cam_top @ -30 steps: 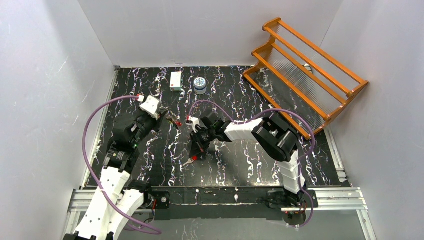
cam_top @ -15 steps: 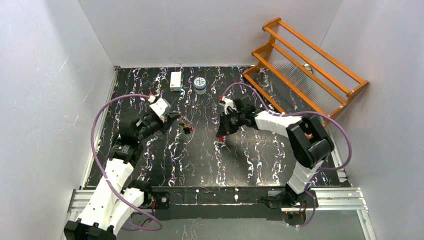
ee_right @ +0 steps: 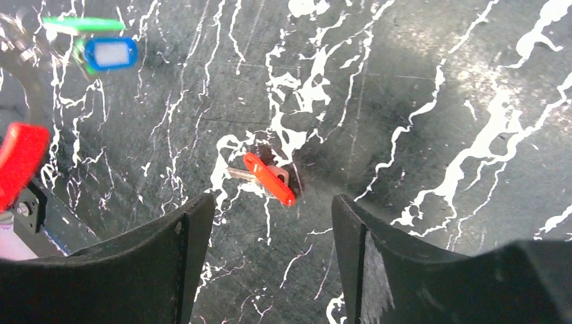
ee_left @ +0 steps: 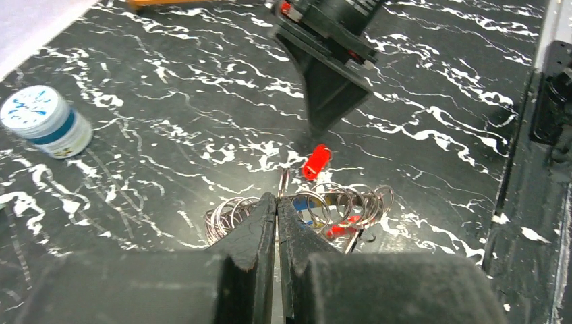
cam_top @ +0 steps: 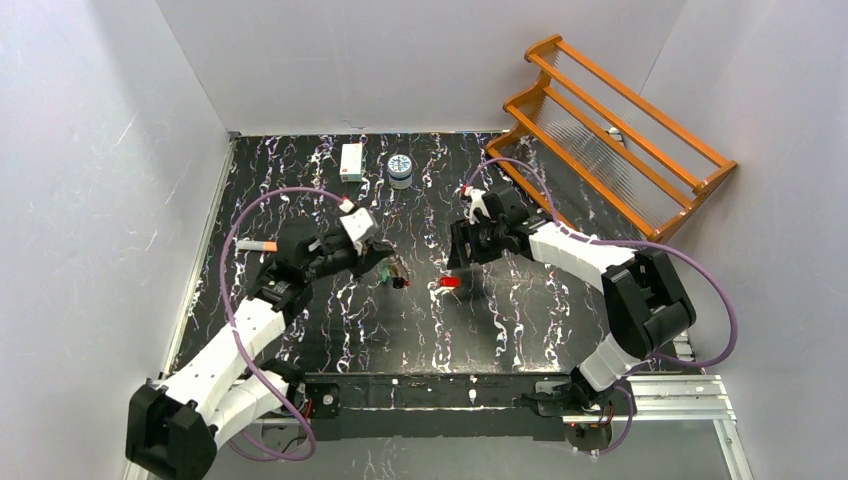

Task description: Put the keys on the keyring

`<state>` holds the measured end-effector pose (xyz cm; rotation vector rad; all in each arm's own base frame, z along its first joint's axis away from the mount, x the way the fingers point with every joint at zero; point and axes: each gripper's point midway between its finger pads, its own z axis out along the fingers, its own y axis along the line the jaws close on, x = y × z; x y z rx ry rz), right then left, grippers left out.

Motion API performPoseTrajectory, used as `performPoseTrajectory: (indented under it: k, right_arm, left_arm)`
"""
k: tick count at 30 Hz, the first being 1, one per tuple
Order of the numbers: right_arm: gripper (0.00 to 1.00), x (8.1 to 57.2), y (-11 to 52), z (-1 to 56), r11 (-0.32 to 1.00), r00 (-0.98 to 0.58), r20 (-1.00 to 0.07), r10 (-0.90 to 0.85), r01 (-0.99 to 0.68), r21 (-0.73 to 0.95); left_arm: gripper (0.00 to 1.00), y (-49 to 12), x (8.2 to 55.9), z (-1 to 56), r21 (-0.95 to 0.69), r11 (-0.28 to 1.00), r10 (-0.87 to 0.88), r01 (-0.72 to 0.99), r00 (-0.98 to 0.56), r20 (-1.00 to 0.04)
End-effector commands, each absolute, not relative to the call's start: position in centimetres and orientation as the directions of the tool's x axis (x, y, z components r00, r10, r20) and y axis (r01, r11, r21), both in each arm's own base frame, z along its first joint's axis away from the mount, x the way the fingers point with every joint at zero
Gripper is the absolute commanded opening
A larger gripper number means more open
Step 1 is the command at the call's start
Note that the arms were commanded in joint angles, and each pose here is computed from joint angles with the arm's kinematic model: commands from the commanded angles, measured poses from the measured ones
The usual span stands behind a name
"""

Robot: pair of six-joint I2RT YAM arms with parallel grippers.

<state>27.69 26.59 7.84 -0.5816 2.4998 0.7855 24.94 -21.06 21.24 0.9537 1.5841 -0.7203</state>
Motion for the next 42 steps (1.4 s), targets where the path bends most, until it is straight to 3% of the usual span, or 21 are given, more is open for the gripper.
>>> performPoseTrajectory:
  k: [1, 9, 17, 21, 25, 29, 34, 42]
  right_arm:
    - [0.70, 27.2, 24.9, 7.3, 0.782, -0.846, -0.490, -0.209, -0.445, 0.435]
    - [0.58, 25.9, 24.4, 5.5, 0.758, -0.898, -0.409, -0.164, -0.380, 0.531]
    - [0.54, 24.9, 26.5, 3.4, 0.668, -0.943, -0.297, -0.149, -0.318, 0.673]
    - [0.40, 25.1, 27.9, 2.9, 0.624, -0.954, -0.261, -0.149, -0.295, 0.724]
    - [0.12, 27.0, 28.9, 4.0, 0.621, -0.941, -0.304, -0.146, -0.326, 0.713]
    - [0.03, 28.3, 29.9, 5.7, 0.669, -0.883, -0.410, -0.230, -0.449, 0.592]
    - [0.07, 28.3, 29.4, 6.8, 0.736, -0.782, -0.514, -0.352, -0.571, 0.364]
    - [0.64, 28.2, 27.2, 10.0, 0.772, -0.718, -0.642, -0.269, -0.560, 0.302]
  left_arm:
    - [0.00, -23.1, 24.6, 20.9, 0.058, 0.453, 0.217, 0.890, -0.047, -0.975]
    - [0.00, -25.1, 23.8, 18.5, 0.054, 0.409, 0.268, 0.911, -0.064, -0.961]
    - [0.00, -26.6, 23.3, 17.5, 0.044, 0.404, 0.274, 0.914, -0.075, -0.959]
    - [0.00, -26.5, 23.4, 17.2, 0.058, 0.420, 0.284, 0.906, -0.071, -0.956]
    - [0.00, -26.1, 23.4, 17.3, 0.078, 0.433, 0.289, 0.898, -0.056, -0.956]
    - [0.00, -25.5, 23.5, 17.2, 0.098, 0.452, 0.304, 0.886, -0.050, -0.951]
    - [0.00, -24.4, 24.0, 17.1, 0.121, 0.505, 0.323, 0.854, -0.057, -0.945]
    - [0.00, -22.2, 24.6, 17.3, 0.161, 0.600, 0.334, 0.783, -0.063, -0.940]
